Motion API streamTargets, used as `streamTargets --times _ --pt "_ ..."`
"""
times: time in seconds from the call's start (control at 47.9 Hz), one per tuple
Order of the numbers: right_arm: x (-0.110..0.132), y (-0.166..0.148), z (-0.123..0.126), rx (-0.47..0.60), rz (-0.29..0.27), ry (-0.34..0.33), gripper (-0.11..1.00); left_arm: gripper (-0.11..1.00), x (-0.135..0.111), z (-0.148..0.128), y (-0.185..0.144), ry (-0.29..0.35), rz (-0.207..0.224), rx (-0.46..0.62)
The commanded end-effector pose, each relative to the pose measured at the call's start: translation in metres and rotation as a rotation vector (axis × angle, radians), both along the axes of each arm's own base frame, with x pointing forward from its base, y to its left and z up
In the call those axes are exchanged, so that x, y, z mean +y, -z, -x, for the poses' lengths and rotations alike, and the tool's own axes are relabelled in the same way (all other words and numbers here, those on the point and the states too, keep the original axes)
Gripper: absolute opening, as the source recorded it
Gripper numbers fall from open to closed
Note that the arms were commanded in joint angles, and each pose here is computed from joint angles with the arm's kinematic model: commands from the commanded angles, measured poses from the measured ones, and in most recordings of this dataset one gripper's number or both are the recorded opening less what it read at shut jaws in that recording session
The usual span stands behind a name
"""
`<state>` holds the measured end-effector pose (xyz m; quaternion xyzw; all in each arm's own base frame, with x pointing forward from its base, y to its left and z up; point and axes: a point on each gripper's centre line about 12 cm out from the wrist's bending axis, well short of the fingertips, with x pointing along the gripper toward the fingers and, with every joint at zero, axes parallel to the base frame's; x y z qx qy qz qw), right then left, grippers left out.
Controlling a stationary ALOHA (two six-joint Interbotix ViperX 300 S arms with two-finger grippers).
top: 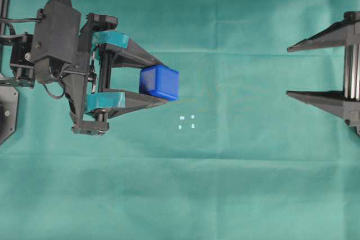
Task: Handover the blue block to the right arm after grasping it with the left arm, then place it in the designated position.
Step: 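Move the right gripper toward the cube held by the left gripper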
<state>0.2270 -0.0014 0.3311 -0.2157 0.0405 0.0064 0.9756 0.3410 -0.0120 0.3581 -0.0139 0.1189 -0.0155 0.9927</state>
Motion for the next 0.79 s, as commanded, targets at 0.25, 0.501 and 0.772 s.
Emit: streamTargets --times 0.25,0.501,0.772 --pt "0.0093 -0.0185 -0.0019 -0.090 0.520 -0.093 0.94 0.47 -0.0010 0.0023 -0.0110 0.003 0.004 -0.037" --pt "0.0093 -0.0148 -0.0025 -0.071 0.738 -0.110 0.94 0.47 -0.0010 0.0018 -0.0111 0.003 0.003 -0.037" --pt "0.0094 -0.0163 -0.0015 -0.076 0.757 -0.110 0.94 0.47 -0.0010 0.0022 -0.0115 0.003 0.003 -0.037"
